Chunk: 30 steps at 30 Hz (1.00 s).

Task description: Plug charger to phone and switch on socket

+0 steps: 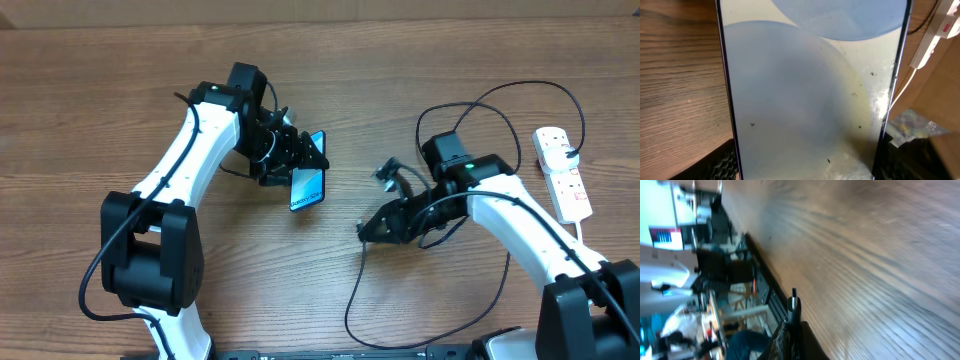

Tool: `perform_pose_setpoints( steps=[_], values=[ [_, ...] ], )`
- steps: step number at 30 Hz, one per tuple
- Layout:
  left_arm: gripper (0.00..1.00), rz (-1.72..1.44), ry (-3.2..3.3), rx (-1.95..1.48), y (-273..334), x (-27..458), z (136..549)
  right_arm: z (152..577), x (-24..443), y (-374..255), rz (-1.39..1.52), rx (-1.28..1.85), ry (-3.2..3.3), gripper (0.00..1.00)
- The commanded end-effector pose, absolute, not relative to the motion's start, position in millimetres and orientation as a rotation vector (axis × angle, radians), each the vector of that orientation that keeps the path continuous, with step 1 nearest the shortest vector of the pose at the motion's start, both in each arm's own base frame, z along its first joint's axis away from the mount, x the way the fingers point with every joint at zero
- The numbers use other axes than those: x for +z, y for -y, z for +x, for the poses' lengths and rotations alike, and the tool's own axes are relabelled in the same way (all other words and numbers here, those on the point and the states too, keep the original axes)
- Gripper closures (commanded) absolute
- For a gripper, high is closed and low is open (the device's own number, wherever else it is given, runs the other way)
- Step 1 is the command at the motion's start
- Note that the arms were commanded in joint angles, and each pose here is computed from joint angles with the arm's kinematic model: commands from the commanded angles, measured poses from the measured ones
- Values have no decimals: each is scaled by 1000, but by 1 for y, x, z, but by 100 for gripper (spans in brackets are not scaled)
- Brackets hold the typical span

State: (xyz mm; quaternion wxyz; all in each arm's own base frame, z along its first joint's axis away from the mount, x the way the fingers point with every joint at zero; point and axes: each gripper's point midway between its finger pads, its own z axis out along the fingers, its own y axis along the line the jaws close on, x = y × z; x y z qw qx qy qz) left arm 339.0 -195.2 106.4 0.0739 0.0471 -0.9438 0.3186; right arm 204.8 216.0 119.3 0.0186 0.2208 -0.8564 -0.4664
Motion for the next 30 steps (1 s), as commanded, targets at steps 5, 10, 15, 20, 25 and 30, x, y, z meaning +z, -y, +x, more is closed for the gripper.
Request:
perform_pose_setpoints(
  steps=[5,10,15,20,25,30],
  values=[
    [96,147,2861,942,199,115,337,192,129,-249,768,-1482,2594,96],
    [96,216,2908,816,190,106,340,202,127,-261,634,-1439,2650,96],
    [96,305,2925,714,184,100,339,205,119,-268,572,-1355,2710,96],
    [96,388,2921,661,185,98,338,203,115,-278,561,-1303,2747,96],
    [96,330,2941,635,191,96,334,204,119,-288,554,-1335,2746,96],
    [96,149,2964,672,200,98,331,206,119,-289,557,-1344,2750,96]
  ],
)
